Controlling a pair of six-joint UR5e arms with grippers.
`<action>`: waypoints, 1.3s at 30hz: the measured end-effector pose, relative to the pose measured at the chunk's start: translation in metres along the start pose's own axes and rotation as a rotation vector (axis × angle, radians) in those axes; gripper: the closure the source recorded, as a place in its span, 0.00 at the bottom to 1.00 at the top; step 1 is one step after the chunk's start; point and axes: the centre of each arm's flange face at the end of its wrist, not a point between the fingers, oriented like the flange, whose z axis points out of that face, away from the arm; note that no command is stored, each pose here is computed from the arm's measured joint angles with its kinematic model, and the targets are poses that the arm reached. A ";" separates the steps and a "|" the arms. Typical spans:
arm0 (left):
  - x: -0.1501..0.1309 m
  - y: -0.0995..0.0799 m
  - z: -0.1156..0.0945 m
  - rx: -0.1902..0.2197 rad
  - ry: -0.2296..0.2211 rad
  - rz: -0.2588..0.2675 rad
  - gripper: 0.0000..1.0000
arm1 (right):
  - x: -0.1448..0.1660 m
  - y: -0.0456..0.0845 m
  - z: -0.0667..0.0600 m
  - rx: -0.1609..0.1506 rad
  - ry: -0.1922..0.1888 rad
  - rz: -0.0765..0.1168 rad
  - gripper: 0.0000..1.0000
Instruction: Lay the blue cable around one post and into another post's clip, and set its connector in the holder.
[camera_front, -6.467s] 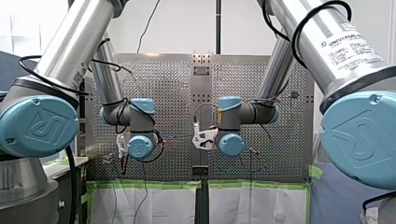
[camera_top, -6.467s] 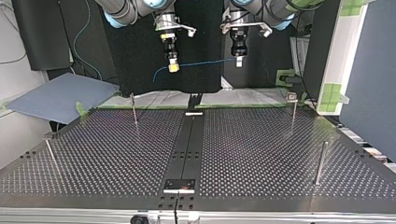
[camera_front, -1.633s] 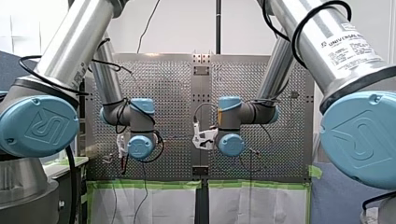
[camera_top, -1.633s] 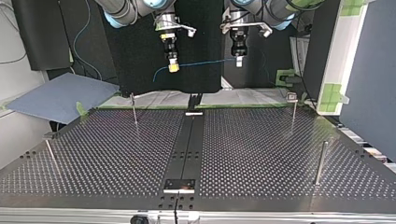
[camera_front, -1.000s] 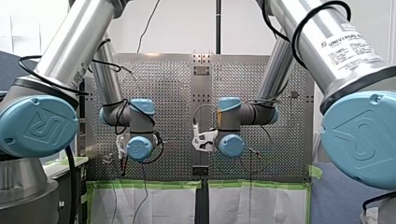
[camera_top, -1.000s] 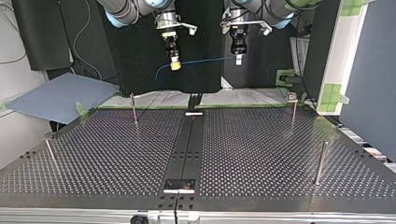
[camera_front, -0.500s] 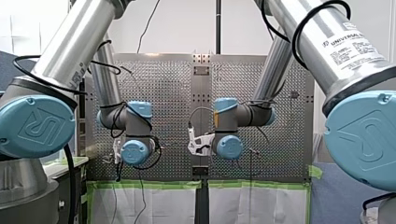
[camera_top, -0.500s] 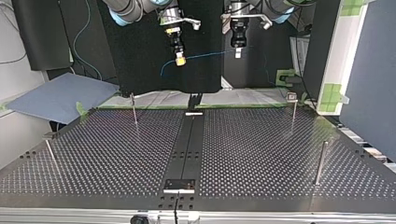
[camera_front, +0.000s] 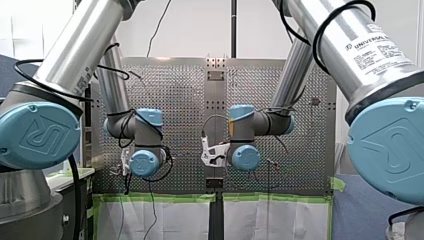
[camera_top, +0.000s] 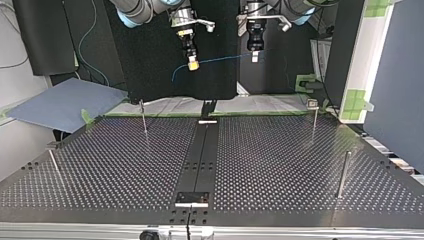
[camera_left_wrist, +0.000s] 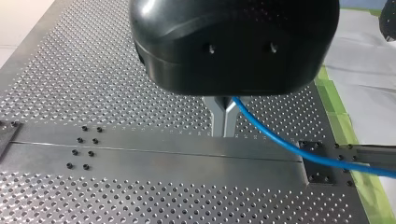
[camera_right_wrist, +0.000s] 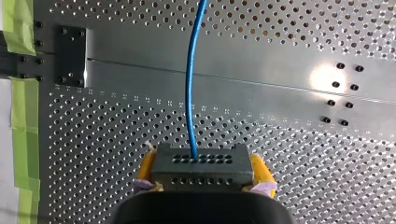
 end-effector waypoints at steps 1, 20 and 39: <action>0.000 0.000 0.000 0.000 0.000 0.000 0.97 | 0.000 0.000 0.000 0.000 0.000 0.000 1.00; 0.004 0.001 0.011 0.001 -0.007 -0.028 0.97 | -0.015 -0.005 -0.008 0.029 -0.014 0.017 1.00; -0.046 -0.003 0.043 -0.007 -0.079 -0.117 0.93 | -0.090 0.016 0.001 -0.032 -0.026 0.059 1.00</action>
